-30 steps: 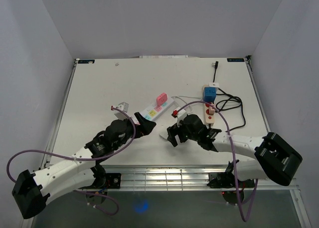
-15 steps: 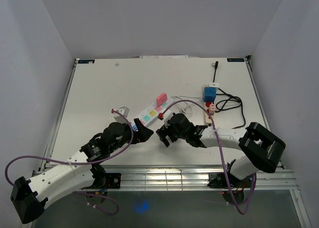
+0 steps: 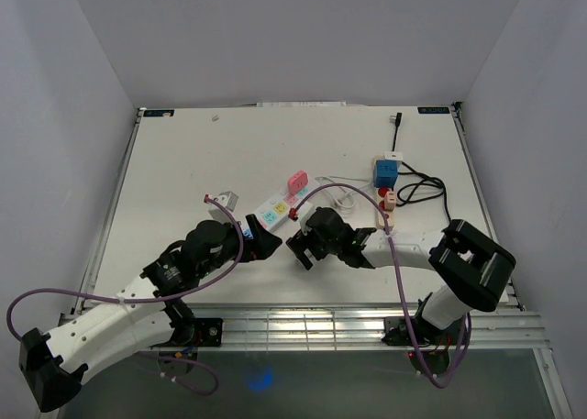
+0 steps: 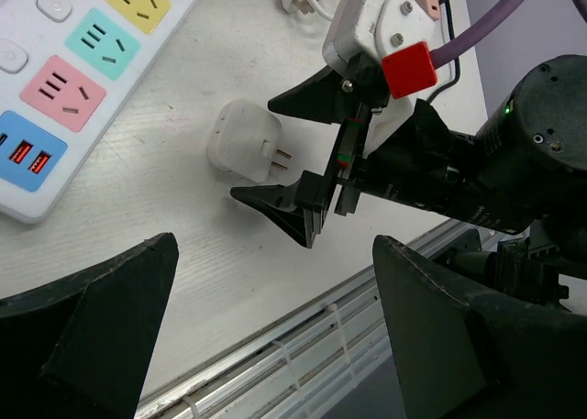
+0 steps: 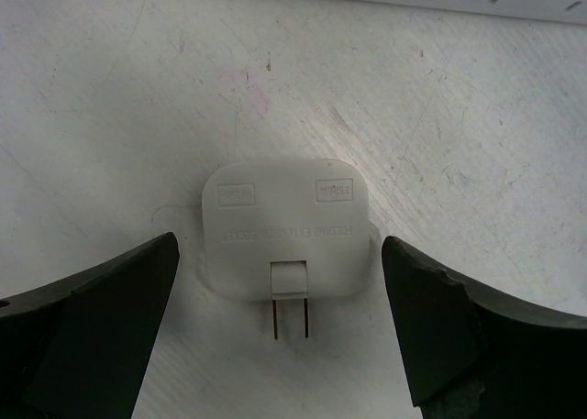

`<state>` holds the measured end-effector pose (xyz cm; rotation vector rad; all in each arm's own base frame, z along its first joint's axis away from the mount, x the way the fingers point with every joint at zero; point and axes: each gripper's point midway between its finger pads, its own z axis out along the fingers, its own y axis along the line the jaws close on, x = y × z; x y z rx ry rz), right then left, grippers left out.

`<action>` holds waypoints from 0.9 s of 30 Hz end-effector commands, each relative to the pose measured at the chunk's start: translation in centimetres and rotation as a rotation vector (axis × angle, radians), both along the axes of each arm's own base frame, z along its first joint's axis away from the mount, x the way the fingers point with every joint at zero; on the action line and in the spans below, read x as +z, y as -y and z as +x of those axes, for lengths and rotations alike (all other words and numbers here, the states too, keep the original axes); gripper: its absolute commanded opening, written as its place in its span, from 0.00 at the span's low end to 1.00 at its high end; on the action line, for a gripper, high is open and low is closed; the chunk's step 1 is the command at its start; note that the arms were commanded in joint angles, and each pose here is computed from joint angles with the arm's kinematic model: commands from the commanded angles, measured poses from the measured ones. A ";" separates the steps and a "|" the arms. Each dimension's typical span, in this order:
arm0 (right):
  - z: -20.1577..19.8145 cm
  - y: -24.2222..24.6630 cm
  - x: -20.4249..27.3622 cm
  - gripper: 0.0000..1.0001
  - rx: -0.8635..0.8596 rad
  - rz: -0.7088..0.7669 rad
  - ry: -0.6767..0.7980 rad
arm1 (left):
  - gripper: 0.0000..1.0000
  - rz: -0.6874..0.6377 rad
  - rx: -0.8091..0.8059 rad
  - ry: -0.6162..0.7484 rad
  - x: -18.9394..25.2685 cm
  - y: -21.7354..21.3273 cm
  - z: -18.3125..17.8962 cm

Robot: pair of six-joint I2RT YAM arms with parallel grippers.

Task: Insert the plug
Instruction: Pick up the plug from the center of the board.

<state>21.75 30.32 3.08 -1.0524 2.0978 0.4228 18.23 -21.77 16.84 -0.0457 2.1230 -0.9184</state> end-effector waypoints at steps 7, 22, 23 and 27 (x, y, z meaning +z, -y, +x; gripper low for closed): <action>0.1 -1.1 0.9 0.66 0.026 0.033 0.002 | 0.98 0.010 -0.021 0.012 0.6 0.0 -0.1; -3.3 -0.7 8.4 0.59 0.143 0.380 0.143 | 0.98 -0.083 -0.062 0.024 0.5 2.1 0.3; -3.4 -0.6 8.6 0.59 0.149 0.389 0.151 | 0.98 -0.079 -0.062 0.015 0.3 2.3 0.4; -4.1 -0.5 9.9 0.58 0.177 0.445 0.197 | 0.98 -0.090 -0.078 0.006 0.2 3.3 0.8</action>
